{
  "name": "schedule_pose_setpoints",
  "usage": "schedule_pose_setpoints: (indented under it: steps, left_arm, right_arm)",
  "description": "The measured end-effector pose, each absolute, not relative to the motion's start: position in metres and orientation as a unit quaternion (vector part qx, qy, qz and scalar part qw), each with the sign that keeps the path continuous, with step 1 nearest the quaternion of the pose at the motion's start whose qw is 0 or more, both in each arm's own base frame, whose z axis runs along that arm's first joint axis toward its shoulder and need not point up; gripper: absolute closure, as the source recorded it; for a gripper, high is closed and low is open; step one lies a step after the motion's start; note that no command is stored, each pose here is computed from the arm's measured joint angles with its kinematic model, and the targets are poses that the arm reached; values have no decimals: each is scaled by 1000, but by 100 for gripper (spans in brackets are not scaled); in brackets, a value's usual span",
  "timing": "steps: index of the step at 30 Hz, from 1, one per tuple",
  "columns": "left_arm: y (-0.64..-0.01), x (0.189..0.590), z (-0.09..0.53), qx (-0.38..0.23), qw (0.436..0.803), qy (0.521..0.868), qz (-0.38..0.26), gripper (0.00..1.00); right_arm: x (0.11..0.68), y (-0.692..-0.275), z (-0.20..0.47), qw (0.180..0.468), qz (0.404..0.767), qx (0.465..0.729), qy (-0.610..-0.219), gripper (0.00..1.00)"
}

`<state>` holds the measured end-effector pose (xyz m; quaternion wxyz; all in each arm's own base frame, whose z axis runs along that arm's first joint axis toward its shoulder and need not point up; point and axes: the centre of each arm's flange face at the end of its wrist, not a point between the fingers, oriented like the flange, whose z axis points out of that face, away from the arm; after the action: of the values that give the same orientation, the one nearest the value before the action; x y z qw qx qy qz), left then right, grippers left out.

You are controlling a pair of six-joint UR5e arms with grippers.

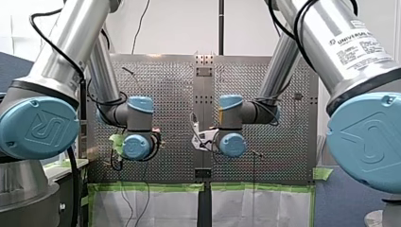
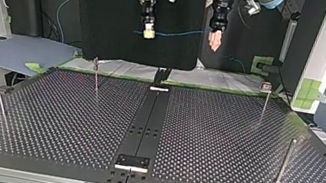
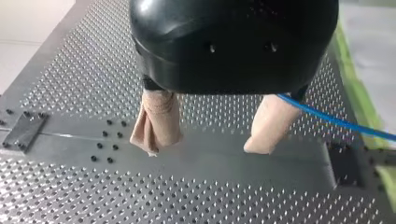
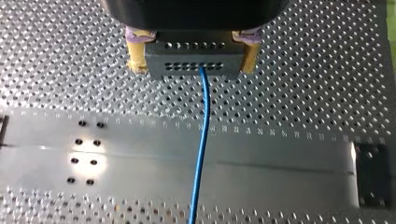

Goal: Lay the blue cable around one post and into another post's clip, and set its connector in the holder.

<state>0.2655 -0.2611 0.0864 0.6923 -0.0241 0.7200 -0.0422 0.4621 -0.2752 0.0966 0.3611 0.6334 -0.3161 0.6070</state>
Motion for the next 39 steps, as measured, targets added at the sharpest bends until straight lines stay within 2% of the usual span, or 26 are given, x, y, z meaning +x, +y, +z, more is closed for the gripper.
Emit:
schedule_pose_setpoints:
  steps: [9,20,29,39]
  left_arm:
    - [-265,258,106,-10,683,725,-88,0]
    - [-262,245,104,15,651,754,-85,0]
    - [-255,234,117,14,644,761,-78,0]
    - [-258,247,152,-34,658,746,-97,0]
  right_arm:
    - [458,-267,92,351,585,658,-319,100]
    - [457,-266,92,351,581,660,-320,100]
    - [465,-271,127,350,595,647,-325,100]
    - [473,-286,188,355,617,603,-359,100]
